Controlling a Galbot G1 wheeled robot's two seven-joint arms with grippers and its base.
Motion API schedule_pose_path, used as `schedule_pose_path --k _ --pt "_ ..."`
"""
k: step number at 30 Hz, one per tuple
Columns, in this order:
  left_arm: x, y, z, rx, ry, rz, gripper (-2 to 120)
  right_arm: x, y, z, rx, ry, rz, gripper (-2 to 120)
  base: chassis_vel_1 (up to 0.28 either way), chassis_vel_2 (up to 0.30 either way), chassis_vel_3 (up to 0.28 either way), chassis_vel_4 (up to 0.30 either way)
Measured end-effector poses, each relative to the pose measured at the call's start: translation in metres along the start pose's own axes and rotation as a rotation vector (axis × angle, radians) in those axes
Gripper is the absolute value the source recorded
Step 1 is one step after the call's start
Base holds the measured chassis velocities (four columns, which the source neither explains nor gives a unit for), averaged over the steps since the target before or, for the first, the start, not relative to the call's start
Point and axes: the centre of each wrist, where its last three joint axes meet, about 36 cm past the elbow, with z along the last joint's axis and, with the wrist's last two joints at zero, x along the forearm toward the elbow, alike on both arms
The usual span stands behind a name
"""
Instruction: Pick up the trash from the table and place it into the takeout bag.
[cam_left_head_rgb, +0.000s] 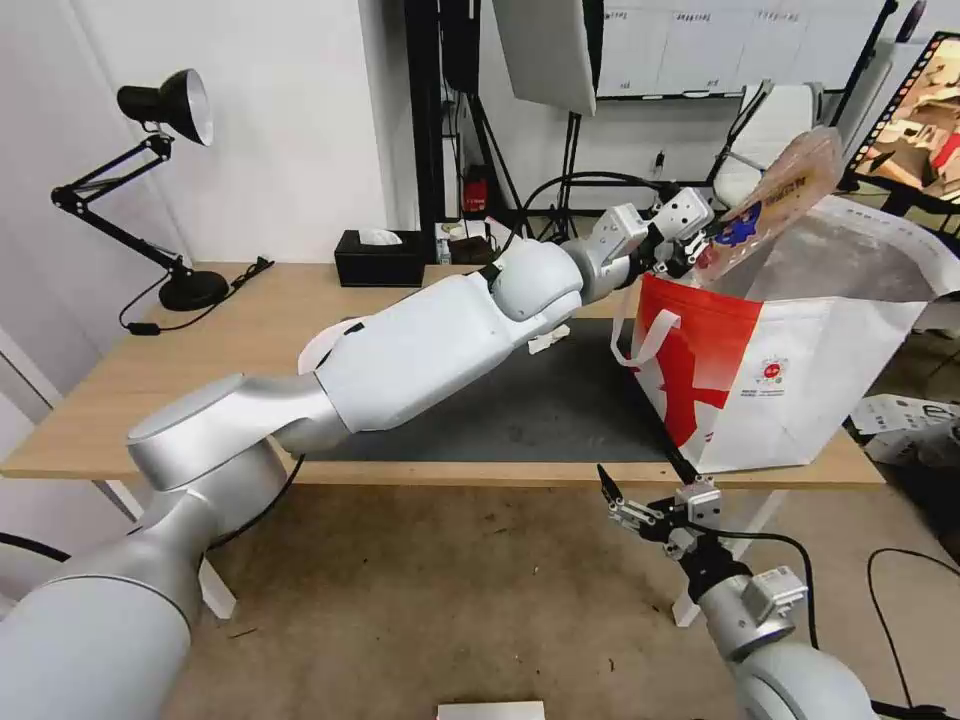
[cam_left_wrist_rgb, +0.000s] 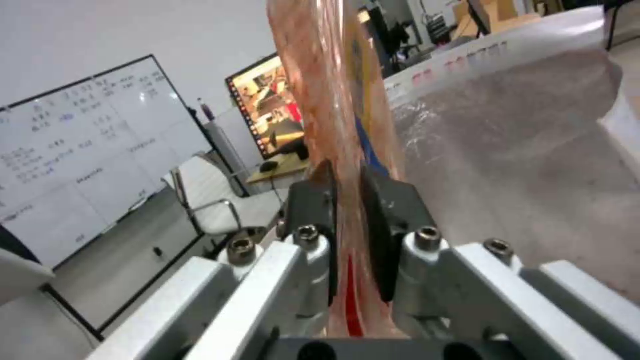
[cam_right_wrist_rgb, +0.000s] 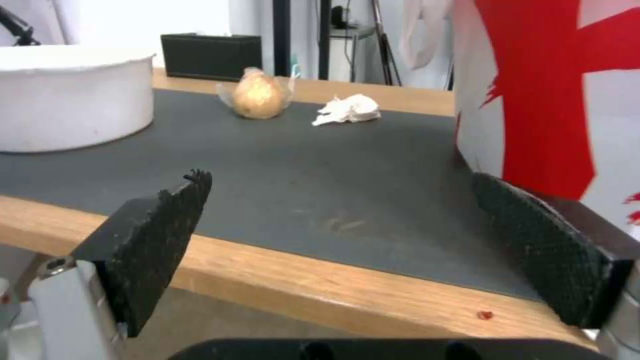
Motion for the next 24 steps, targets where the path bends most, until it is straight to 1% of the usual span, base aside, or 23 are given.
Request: schedule_pose_path --k 1,4,5,8,9,12,13,14,15,16,17,20,21,24 --pt "0.0 0.0 0.0 0.0 0.0 0.0 15 0.0 0.0 0.0 0.0 0.0 0.0 100 0.0 0.0 0.0 0.0" --pt "0.002 -0.001 -0.002 0.017 -0.008 0.001 29 0.001 0.001 0.001 -0.002 0.001 0.005 100 0.0 0.0 0.0 0.0" --pt "0.002 -0.001 -0.002 0.017 -0.008 0.001 29 0.001 0.001 0.001 -0.002 0.001 0.005 100 0.0 0.0 0.0 0.0" --pt "0.004 -0.001 -0.004 0.038 -0.011 0.0 44 0.003 0.003 0.002 -0.005 0.003 0.011 100 0.0 0.0 0.0 0.0" --pt "0.004 -0.001 -0.004 0.038 -0.011 0.0 44 0.003 0.003 0.002 -0.005 0.003 0.011 100 0.0 0.0 0.0 0.0" --pt "0.01 0.0 -0.003 0.059 -0.016 -0.007 59 0.002 0.003 0.002 -0.006 -0.001 0.013 100 0.0 0.0 0.0 0.0" --pt "0.01 0.0 -0.003 0.059 -0.016 -0.007 59 0.002 0.003 0.002 -0.006 -0.001 0.013 100 0.0 0.0 0.0 0.0" --pt "0.012 0.0 -0.003 0.066 -0.018 -0.011 63 0.002 0.003 0.002 -0.006 -0.002 0.014 100 0.0 0.0 0.0 0.0" --pt "0.016 0.002 -0.004 0.076 -0.024 -0.02 69 0.002 0.003 0.002 -0.006 -0.001 0.015 100 0.0 0.0 0.0 0.0" --pt "0.02 0.003 -0.005 0.086 -0.031 -0.026 72 0.002 0.003 0.002 -0.006 0.0 0.015 100 0.0 0.0 0.0 0.0" --pt "0.02 0.003 -0.005 0.086 -0.031 -0.026 72 0.002 0.003 0.002 -0.006 0.0 0.015 100 0.0 0.0 0.0 0.0" --pt "0.037 0.005 -0.007 0.115 -0.032 -0.043 88 0.001 0.002 0.002 -0.006 -0.002 0.014 100 0.0 0.0 0.0 0.0" --pt "0.037 0.005 -0.007 0.115 -0.032 -0.043 88 0.001 0.002 0.002 -0.006 -0.002 0.014 100 0.0 0.0 0.0 0.0" --pt "0.057 0.004 -0.002 0.137 -0.031 -0.069 99 0.0 0.003 -0.001 -0.011 -0.015 0.012 100 0.0 0.0 0.0 0.0"
